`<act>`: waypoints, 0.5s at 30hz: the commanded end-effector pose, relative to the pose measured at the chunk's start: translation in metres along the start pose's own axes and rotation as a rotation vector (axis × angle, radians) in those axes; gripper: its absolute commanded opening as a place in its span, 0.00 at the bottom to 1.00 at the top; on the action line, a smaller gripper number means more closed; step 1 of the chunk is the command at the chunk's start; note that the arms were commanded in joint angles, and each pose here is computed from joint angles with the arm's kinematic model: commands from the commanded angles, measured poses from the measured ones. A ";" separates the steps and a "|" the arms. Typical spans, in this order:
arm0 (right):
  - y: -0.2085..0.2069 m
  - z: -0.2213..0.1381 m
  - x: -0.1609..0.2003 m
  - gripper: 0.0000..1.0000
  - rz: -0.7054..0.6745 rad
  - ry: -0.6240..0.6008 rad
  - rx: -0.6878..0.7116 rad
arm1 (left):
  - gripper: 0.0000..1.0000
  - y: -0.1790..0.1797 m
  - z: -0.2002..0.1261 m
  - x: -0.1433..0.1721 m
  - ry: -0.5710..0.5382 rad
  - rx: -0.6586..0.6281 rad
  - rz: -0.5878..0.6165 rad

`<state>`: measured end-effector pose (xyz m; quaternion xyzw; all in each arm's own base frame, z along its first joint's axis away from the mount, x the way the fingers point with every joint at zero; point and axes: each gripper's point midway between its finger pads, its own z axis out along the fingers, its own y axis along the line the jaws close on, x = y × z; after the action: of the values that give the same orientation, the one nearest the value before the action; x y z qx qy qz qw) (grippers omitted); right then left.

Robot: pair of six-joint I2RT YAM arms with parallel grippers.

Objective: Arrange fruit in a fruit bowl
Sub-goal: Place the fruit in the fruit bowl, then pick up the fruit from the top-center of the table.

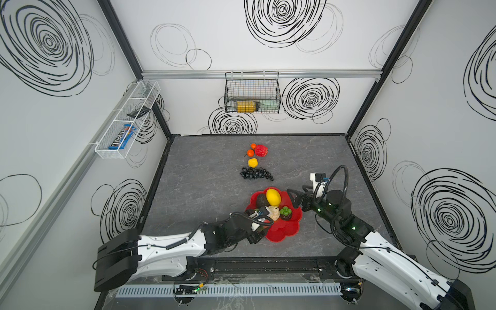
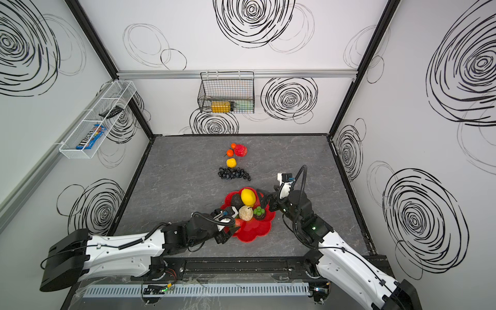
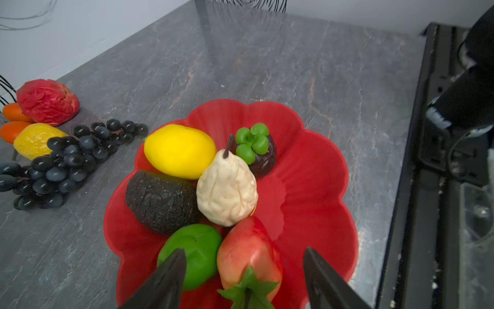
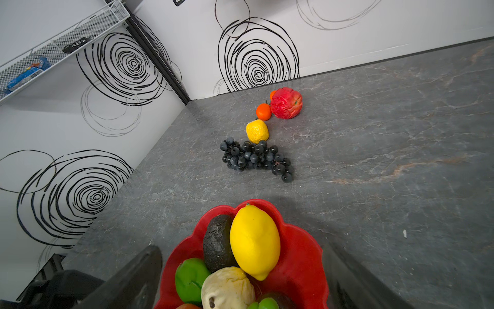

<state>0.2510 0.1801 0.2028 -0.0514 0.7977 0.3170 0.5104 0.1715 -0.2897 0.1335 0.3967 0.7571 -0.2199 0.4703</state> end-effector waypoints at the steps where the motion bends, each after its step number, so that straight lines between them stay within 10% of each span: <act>1: 0.005 -0.003 -0.019 0.97 -0.007 -0.037 0.003 | 0.75 0.016 -0.015 -0.041 -0.164 -0.019 -0.128; 15: 0.005 -0.007 -0.028 0.97 0.018 -0.055 0.009 | 0.75 0.190 -0.021 -0.081 -0.308 -0.346 -0.667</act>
<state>0.2553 0.1774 0.2198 -0.0440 0.7922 0.3161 0.5201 0.3121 -0.1944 0.2108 0.0530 0.7987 -0.2538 0.5430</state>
